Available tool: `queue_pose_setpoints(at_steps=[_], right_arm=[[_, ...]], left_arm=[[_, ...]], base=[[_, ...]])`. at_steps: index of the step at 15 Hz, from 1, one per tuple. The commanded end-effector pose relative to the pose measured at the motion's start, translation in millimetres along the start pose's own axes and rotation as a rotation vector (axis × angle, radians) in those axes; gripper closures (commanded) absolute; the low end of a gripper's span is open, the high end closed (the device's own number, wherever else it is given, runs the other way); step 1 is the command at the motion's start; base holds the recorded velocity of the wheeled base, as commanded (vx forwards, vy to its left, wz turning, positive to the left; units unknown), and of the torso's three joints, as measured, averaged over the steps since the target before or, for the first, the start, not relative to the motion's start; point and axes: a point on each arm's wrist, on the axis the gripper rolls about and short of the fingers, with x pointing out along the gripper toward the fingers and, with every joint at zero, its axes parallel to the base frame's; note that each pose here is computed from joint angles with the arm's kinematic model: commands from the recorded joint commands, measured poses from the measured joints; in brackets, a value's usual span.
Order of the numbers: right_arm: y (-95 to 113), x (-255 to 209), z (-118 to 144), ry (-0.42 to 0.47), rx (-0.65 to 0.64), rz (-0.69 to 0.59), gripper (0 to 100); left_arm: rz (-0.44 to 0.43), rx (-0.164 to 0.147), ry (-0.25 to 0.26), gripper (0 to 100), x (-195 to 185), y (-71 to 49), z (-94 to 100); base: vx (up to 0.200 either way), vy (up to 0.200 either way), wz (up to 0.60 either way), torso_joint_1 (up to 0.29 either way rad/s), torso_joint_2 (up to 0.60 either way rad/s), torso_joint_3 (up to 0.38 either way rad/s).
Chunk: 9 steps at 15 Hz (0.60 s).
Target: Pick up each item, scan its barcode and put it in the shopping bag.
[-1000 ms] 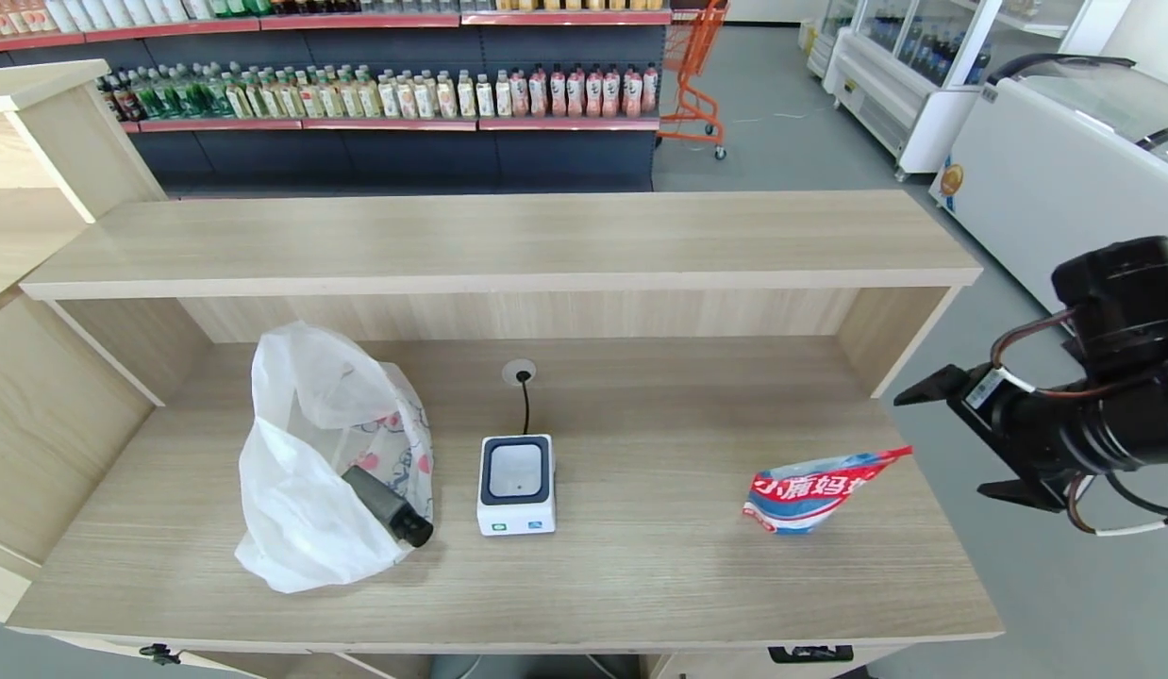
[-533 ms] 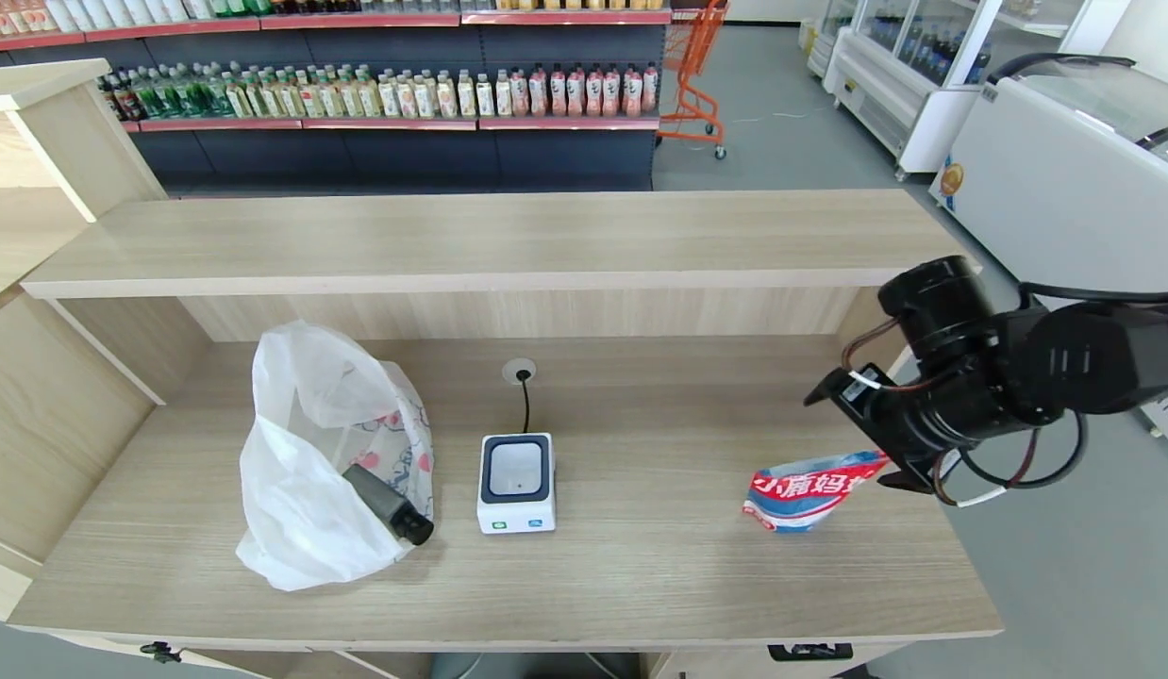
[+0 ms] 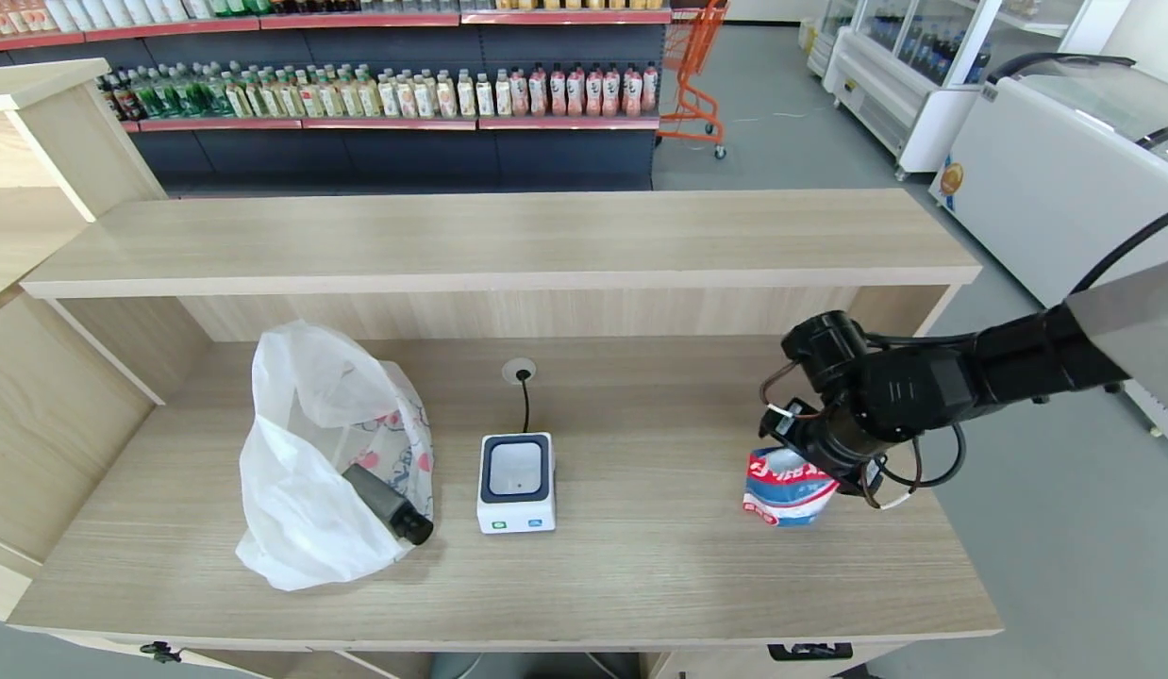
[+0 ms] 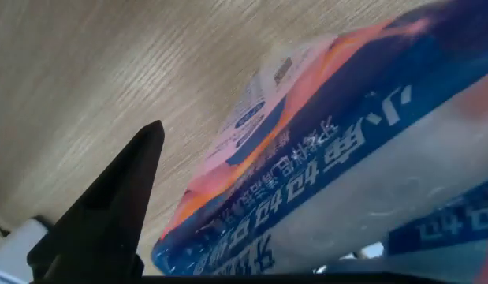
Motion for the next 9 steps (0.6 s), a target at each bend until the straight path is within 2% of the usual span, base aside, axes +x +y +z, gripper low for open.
queue_pose_setpoints(at_steps=[1,7,9], right_arm=[[-2.4,30.9,-14.3,0.003,-0.08,-0.074,100],[-3.0,34.6,-15.2,-0.033,-0.177,-0.079,100],[2.7,12.7,-3.9,-0.084,-0.192,-0.005,100]], left_arm=[[0.001,0.0,-0.001,0,0.0,0.0,0.0],[0.001,0.002,-0.001,0,0.0,0.0,0.0],[0.001,0.0,-0.001,0,0.0,0.0,0.0]], base=[[0.0,0.0,0.0,0.0,0.0,0.0],[0.0,0.0,0.0,0.0,0.0,0.0],[0.0,0.0,0.0,0.0,0.0,0.0]])
